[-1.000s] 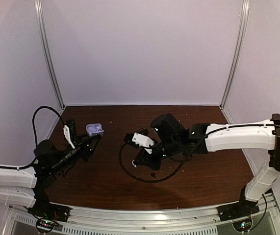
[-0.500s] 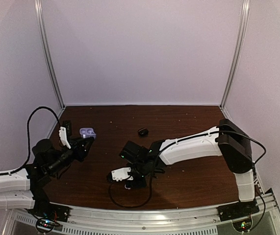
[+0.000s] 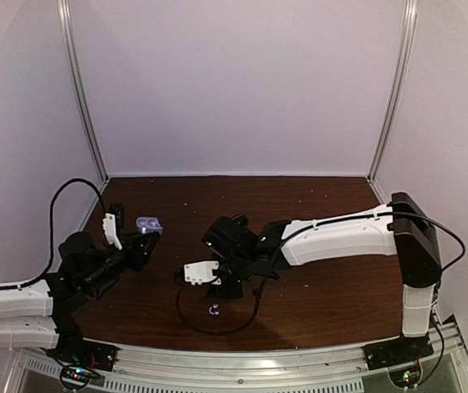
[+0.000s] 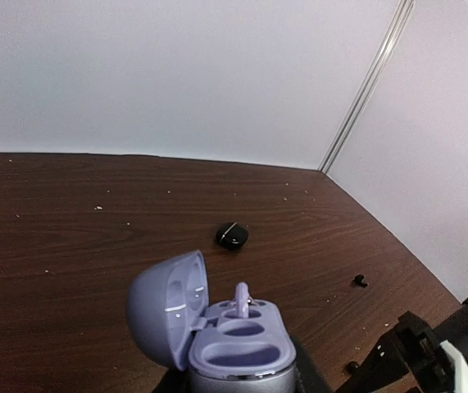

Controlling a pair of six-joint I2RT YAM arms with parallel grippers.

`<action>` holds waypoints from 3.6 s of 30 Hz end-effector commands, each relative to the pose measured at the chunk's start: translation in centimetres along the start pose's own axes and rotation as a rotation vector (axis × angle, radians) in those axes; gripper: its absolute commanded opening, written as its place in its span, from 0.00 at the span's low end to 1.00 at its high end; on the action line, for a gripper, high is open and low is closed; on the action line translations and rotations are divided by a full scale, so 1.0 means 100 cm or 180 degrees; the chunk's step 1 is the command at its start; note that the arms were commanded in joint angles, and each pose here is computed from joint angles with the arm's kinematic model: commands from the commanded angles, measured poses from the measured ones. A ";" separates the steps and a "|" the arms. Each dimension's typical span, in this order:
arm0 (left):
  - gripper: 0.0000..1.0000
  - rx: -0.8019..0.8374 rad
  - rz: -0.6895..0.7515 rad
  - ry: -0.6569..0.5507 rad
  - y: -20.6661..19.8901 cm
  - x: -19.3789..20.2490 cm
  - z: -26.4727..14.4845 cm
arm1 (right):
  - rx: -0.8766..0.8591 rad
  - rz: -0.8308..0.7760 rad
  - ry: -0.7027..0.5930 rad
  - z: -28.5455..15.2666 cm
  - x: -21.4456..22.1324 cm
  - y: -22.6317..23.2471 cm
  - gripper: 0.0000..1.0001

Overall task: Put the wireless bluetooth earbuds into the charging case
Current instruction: Place the left earbud at the center of the board, then adjust the left earbud at the center of the board, then pick up the left earbud from the center of the board.

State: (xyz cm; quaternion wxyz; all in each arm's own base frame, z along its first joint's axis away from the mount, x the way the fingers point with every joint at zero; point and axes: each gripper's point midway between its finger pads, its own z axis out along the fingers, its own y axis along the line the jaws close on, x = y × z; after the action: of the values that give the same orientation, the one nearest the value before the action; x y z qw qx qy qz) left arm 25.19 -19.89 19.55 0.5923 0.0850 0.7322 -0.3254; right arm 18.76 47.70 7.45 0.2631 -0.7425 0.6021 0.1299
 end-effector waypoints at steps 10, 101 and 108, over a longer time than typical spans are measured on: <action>0.00 -0.0167 -0.0026 -0.0400 0.005 -0.040 -0.009 | 0.0233 0.1370 -0.0455 -0.038 -0.037 0.011 0.38; 0.00 -0.0070 0.0069 -0.0443 -0.001 -0.046 -0.009 | -0.0016 0.1145 -0.0425 0.014 0.054 0.002 0.48; 0.00 0.0119 0.0120 -0.0451 -0.010 -0.041 -0.010 | -0.0364 0.1064 -0.0544 0.029 0.043 0.012 0.48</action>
State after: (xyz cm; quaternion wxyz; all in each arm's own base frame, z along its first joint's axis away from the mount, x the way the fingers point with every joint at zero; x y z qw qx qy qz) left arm 25.35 -18.47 20.92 0.6164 0.0720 0.7216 -0.3068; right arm 20.06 43.89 2.77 0.2631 -0.6137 0.7092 0.2260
